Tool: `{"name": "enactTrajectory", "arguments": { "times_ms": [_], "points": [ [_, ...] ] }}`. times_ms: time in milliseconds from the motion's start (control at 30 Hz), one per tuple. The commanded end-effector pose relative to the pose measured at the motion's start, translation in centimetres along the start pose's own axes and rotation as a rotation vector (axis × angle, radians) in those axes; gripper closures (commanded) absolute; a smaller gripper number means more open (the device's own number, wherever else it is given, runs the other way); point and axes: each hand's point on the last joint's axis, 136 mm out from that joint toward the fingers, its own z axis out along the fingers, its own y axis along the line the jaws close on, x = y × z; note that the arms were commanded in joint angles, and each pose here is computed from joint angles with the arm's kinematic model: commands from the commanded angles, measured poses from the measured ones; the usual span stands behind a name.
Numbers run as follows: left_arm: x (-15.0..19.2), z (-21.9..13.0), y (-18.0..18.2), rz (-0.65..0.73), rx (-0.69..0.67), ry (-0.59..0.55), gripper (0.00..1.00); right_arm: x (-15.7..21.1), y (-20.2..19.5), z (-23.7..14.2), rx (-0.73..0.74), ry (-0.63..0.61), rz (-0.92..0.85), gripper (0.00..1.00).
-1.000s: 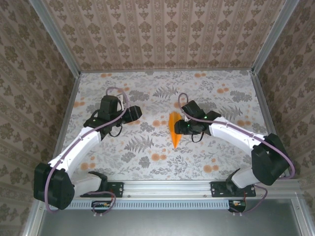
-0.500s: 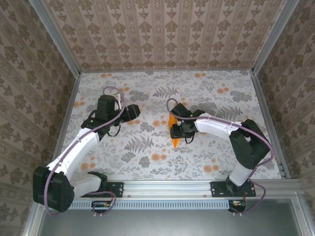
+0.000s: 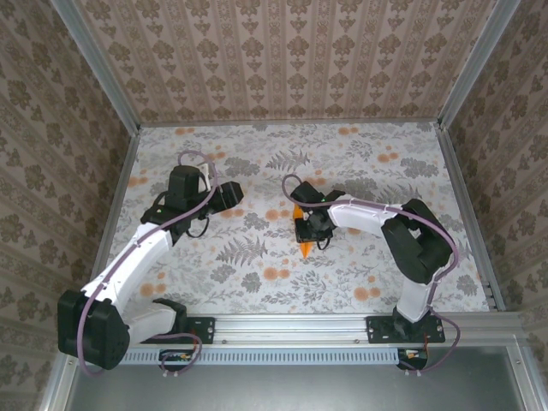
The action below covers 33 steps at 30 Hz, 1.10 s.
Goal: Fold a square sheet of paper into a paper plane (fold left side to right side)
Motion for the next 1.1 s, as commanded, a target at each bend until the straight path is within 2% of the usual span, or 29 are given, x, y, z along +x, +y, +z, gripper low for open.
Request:
{"name": "enactTrajectory", "arguments": {
  "times_ms": [0, 67, 133, 233, 300, 533, 767, 967, 1067],
  "points": [
    [0.0, -0.6, -0.2, 0.008, 0.014, -0.001, 0.28, -1.2, 1.0, -0.4, -0.008, -0.017, -0.020, 0.86],
    [-0.1, -0.9, -0.3, 0.020, 0.015, -0.005, 0.26, -1.9, 1.1, -1.2, 0.008, -0.025, -0.023, 0.96],
    [-0.1, -1.1, -0.4, 0.040, 0.019, -0.007, 0.21, -2.9, 1.0, -1.7, 0.035, -0.025, -0.031, 0.99],
    [-0.1, -1.5, -0.6, 0.069, 0.030, -0.010, 0.09, -4.6, 0.6, -1.9, 0.068, -0.021, -0.018, 0.99],
    [-0.1, -1.8, -0.6, 0.081, 0.029, -0.009, 0.04, -5.7, 0.2, -1.6, 0.094, -0.011, 0.000, 0.99],
    [0.2, -2.2, -0.1, 0.081, 0.003, 0.008, 0.01, -9.0, -1.2, -0.6, 0.170, -0.009, 0.047, 0.98],
    [0.3, -2.4, 0.1, 0.069, -0.008, 0.016, 0.00, -8.4, -1.5, 1.7, 0.167, 0.045, 0.061, 0.95],
    [0.2, -2.6, 0.2, 0.071, -0.017, 0.019, 0.00, -8.3, -1.3, 1.6, 0.154, 0.043, 0.057, 0.78],
    [0.1, -2.6, 0.2, 0.071, -0.018, 0.018, 0.00, -8.3, -1.3, 1.3, 0.152, 0.043, 0.051, 0.75]
  ]
}}
